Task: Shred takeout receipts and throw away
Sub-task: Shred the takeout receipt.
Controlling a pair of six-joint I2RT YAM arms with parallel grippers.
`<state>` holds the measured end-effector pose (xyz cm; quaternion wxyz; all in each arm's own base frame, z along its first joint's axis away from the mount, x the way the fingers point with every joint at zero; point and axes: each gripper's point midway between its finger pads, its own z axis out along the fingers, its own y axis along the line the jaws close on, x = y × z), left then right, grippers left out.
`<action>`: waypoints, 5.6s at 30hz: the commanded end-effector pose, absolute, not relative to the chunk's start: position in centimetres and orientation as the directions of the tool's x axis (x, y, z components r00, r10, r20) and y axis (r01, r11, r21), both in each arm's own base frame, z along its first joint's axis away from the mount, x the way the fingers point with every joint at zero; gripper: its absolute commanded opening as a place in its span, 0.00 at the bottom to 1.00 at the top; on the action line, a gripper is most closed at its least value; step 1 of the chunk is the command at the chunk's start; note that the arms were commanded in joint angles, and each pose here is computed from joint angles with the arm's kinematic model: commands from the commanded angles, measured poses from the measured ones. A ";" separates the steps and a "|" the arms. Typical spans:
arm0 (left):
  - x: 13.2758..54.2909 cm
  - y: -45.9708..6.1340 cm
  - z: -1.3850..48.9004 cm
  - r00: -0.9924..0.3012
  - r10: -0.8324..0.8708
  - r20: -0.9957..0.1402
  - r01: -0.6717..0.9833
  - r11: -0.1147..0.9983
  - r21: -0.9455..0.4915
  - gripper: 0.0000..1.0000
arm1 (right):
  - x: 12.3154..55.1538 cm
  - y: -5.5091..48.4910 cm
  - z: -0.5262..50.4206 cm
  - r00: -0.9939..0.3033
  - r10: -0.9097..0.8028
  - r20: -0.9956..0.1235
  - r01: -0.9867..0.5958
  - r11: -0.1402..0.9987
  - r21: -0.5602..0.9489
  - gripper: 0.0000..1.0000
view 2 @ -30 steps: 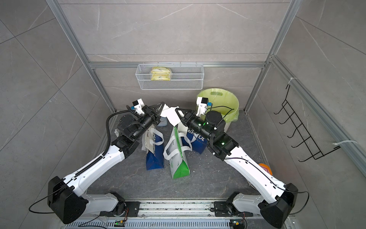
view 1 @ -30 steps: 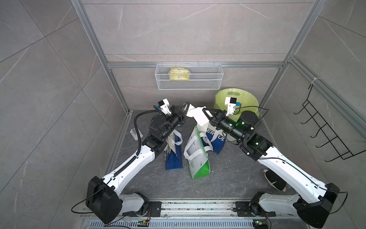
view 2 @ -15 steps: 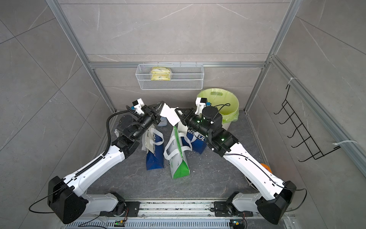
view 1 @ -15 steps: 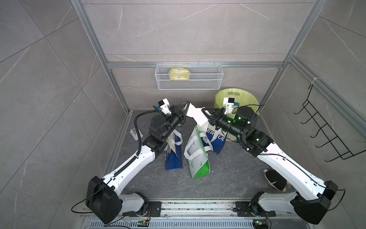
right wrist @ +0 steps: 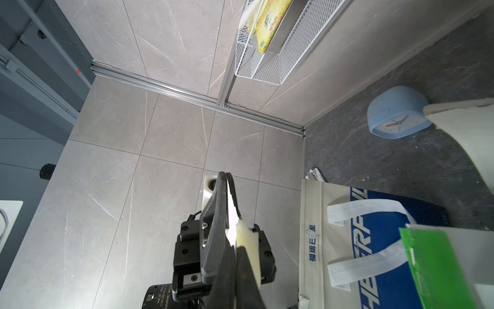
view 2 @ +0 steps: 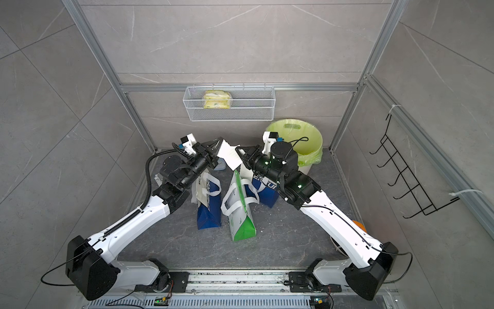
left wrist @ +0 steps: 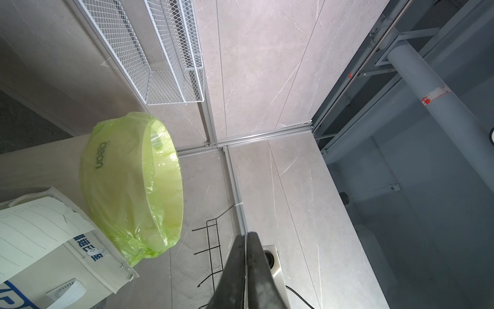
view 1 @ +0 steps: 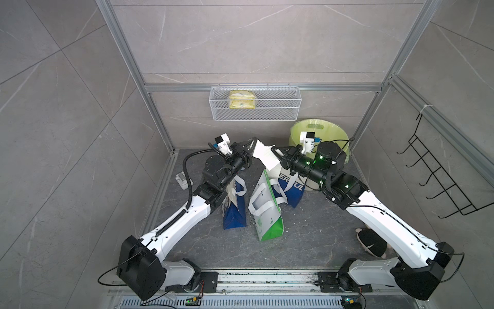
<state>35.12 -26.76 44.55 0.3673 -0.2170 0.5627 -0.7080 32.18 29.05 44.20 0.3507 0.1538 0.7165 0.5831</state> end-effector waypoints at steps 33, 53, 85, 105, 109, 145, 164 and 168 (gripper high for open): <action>34.6 -27.4 46.2 -0.654 -0.750 -0.102 0.324 -0.156 -0.933 0.10 | 33.4 30.5 45.6 -0.706 0.622 -0.338 -0.219 0.263 0.940 0.00; 34.2 -27.8 46.4 -0.672 -0.732 -0.112 0.333 -0.164 -0.929 0.10 | 34.5 31.1 45.5 -0.684 0.619 -0.386 -0.248 0.301 0.921 0.00; 29.8 -29.0 51.5 -0.615 -0.631 -0.473 0.635 -0.041 -0.772 0.00 | 28.7 29.1 47.3 -0.520 0.262 -0.813 -0.760 0.293 0.581 0.67; 28.0 -29.8 52.6 -0.627 -0.583 -0.517 0.680 -0.086 -0.728 0.00 | 29.7 29.6 47.5 -0.515 0.250 -0.820 -0.758 0.315 0.572 0.31; 27.5 -30.0 52.8 -0.630 -0.570 -0.527 0.688 -0.095 -0.719 0.00 | 29.5 29.5 47.9 -0.500 0.249 -0.829 -0.768 0.314 0.557 0.11; 21.5 -29.8 46.7 0.036 0.363 -0.931 0.982 0.158 0.100 0.70 | 24.1 26.7 45.8 0.311 -0.198 -0.929 -0.876 0.319 -0.361 0.00; 20.4 -32.4 47.7 0.050 0.285 -0.957 0.996 0.055 0.068 0.44 | 22.9 27.1 46.0 0.316 -0.198 -0.928 -0.898 0.255 -0.360 0.00; 20.5 -32.6 47.6 0.044 0.281 -0.959 0.997 0.053 0.062 0.31 | 22.9 27.2 45.9 0.314 -0.198 -0.929 -0.899 0.252 -0.358 0.00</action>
